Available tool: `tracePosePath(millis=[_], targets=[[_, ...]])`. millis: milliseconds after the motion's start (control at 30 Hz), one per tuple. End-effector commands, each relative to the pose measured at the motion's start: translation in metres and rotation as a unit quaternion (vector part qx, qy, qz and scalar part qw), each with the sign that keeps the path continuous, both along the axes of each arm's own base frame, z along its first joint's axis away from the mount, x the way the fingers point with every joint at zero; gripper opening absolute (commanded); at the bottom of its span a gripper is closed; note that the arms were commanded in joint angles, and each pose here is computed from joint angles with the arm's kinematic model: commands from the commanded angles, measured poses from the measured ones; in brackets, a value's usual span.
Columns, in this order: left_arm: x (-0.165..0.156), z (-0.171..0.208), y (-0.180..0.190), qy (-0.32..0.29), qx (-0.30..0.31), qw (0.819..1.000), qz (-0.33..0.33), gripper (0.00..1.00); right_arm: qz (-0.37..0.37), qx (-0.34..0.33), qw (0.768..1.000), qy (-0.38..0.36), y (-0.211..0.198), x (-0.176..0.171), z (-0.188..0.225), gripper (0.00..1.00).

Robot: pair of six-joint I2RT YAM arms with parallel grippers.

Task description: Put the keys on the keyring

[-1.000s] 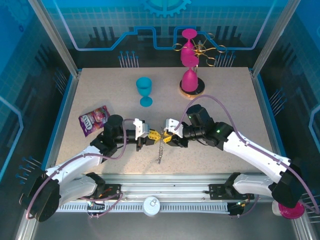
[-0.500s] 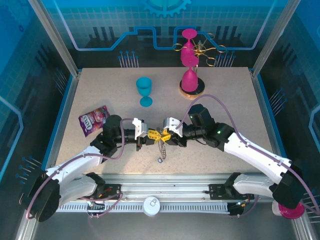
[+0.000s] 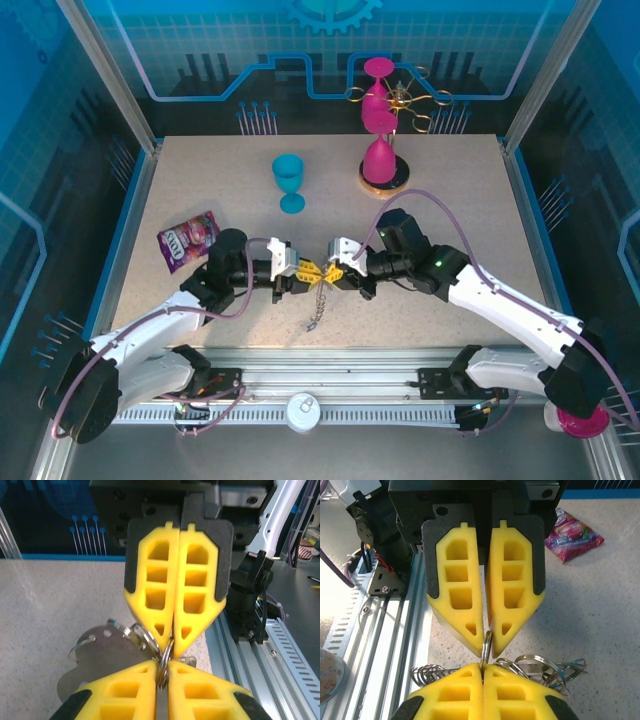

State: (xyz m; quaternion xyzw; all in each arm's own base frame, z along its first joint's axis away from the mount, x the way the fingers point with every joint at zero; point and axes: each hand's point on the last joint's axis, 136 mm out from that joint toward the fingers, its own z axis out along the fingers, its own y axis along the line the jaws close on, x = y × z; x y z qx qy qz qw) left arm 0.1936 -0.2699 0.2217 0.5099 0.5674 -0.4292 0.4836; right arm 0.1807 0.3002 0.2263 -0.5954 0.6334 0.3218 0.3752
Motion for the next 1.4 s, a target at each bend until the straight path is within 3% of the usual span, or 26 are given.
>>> tracePosePath(millis=[0, 400, 533, 700, 800, 867, 1000, 1200, 1367], targets=[[-0.001, 0.0, 0.002, -0.017, 0.03, 0.999, -0.001, 0.14, 0.017, -0.018, 1.0, -0.012, 0.0, 0.0, 0.009, 0.0], [-0.002, 0.0, 0.002, -0.008, 0.042, 0.999, -0.008, 0.13, 0.052, -0.106, 0.993, -0.015, 0.01, -0.001, -0.006, 0.0], [-0.004, 0.0, 0.002, -0.007, 0.042, 0.999, -0.011, 0.08, 0.06, -0.117, 0.991, -0.017, 0.012, -0.001, -0.007, 0.0], [-0.004, -0.001, 0.001, -0.003, 0.042, 0.999, -0.013, 0.09, 0.069, -0.134, 0.988, -0.017, 0.014, -0.003, -0.01, 0.0], [-0.004, 0.0, 0.001, -0.009, 0.041, 0.999, -0.014, 0.0, 0.065, -0.133, 0.989, -0.016, 0.014, -0.003, -0.009, 0.0], [-0.004, 0.001, 0.002, -0.016, 0.041, 0.999, -0.011, 0.0, 0.043, -0.129, 0.991, -0.022, 0.01, 0.002, -0.007, 0.0], [-0.003, 0.005, 0.003, -0.027, 0.026, 0.999, -0.004, 0.0, -0.011, -0.084, 0.996, -0.036, -0.001, 0.01, 0.004, 0.32], [0.002, 0.015, 0.001, -0.028, -0.009, 1.0, 0.007, 0.0, -0.068, -0.044, 0.996, -0.044, -0.011, 0.013, 0.003, 0.32], [0.004, 0.02, 0.0, -0.02, -0.027, 0.999, 0.014, 0.0, -0.07, -0.025, 0.997, -0.034, -0.004, 0.009, -0.002, 0.33]])
